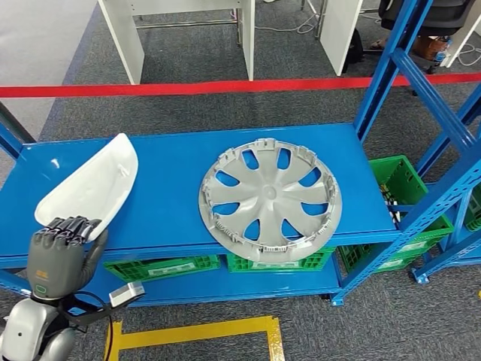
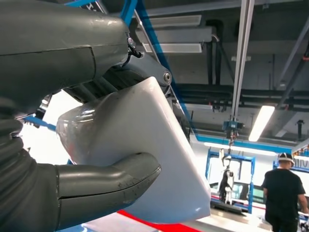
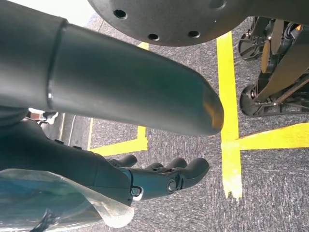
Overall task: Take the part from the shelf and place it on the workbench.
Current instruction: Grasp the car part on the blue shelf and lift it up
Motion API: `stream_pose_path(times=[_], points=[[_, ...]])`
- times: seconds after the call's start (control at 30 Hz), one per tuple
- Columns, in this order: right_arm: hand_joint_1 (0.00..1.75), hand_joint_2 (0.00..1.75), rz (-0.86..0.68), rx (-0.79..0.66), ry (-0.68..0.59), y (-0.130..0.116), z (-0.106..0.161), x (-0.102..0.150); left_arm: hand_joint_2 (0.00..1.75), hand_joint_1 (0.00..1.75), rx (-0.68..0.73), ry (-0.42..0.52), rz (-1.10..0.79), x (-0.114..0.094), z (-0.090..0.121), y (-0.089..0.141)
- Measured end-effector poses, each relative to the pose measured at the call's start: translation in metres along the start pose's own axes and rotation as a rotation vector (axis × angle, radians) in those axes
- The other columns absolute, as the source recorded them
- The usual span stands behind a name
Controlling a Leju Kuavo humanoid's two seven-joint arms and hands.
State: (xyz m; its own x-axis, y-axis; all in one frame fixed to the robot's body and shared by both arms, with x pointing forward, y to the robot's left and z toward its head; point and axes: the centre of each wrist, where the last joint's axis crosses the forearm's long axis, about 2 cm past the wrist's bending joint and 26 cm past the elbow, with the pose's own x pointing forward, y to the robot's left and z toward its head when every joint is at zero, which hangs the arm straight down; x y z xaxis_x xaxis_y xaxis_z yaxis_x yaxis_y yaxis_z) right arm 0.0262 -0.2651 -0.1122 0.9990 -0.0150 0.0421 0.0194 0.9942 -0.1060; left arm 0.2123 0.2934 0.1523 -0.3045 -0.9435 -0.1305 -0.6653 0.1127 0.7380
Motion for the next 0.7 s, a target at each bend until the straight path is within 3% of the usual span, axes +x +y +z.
stream_pose_path(times=[0.7], points=[[0.0, 0.0, -0.017, 0.003, -0.008, 0.0003, 0.0, -0.0003, 1.75, 1.75, 0.007, 0.027, 0.027, -0.0013, -0.0007, 0.0009]])
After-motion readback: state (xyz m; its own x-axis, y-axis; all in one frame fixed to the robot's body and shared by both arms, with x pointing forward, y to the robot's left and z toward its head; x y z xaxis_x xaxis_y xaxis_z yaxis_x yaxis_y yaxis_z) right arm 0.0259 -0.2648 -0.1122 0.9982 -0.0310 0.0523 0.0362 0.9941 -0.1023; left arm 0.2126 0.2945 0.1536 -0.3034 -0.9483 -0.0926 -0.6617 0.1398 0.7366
